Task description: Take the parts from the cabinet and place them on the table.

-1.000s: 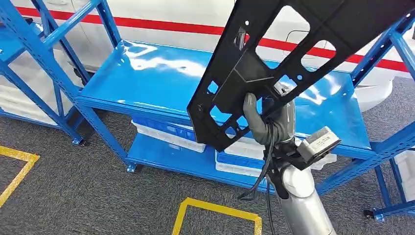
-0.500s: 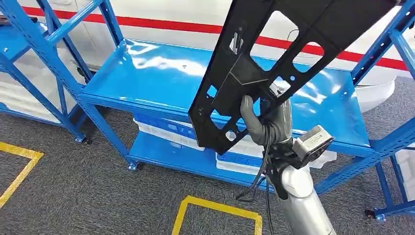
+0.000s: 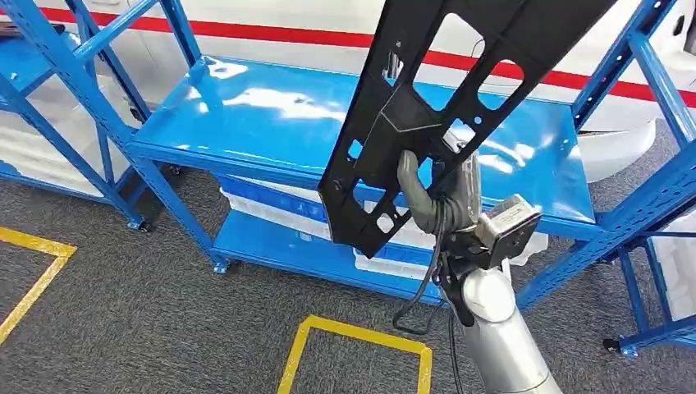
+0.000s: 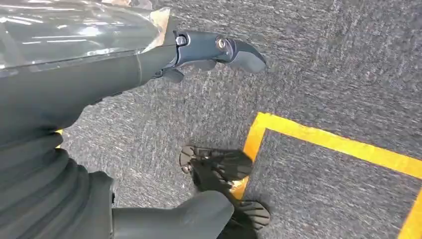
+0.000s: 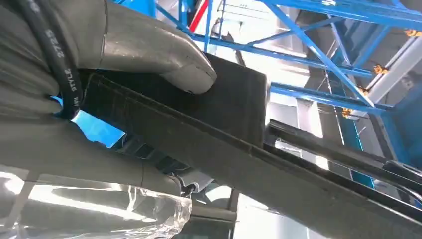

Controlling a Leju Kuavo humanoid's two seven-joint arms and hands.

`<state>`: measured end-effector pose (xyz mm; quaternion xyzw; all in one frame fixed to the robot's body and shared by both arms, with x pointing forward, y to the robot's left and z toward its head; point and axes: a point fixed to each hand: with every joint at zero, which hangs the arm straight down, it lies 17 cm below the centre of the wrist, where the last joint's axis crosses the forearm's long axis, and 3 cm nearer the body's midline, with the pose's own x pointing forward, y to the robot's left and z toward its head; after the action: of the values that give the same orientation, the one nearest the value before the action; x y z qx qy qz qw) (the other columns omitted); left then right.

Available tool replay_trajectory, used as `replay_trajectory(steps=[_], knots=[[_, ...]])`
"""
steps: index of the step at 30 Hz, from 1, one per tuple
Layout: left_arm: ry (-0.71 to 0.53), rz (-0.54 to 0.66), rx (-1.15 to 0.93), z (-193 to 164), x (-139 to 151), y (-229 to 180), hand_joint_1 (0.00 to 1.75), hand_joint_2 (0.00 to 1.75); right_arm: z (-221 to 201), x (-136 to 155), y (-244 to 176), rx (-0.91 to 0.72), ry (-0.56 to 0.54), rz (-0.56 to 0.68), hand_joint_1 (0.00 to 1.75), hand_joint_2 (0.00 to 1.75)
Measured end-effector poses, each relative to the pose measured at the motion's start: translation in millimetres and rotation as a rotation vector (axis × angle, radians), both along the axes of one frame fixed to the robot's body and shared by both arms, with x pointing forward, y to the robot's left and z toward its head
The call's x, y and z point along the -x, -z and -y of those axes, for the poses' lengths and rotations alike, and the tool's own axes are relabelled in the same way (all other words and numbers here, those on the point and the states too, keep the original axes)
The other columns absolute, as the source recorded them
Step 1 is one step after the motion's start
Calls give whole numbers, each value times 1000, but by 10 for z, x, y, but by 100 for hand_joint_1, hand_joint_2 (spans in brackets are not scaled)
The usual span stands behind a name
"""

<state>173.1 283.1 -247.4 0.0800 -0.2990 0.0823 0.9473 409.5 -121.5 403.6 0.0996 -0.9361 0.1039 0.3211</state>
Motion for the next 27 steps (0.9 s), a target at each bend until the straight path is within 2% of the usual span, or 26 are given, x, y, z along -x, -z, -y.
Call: replay_trajectory(steps=[27], knots=[[24, 6, 14, 149, -32, -14, 0, 175, 11, -12, 149, 28, 47, 15, 175, 175]])
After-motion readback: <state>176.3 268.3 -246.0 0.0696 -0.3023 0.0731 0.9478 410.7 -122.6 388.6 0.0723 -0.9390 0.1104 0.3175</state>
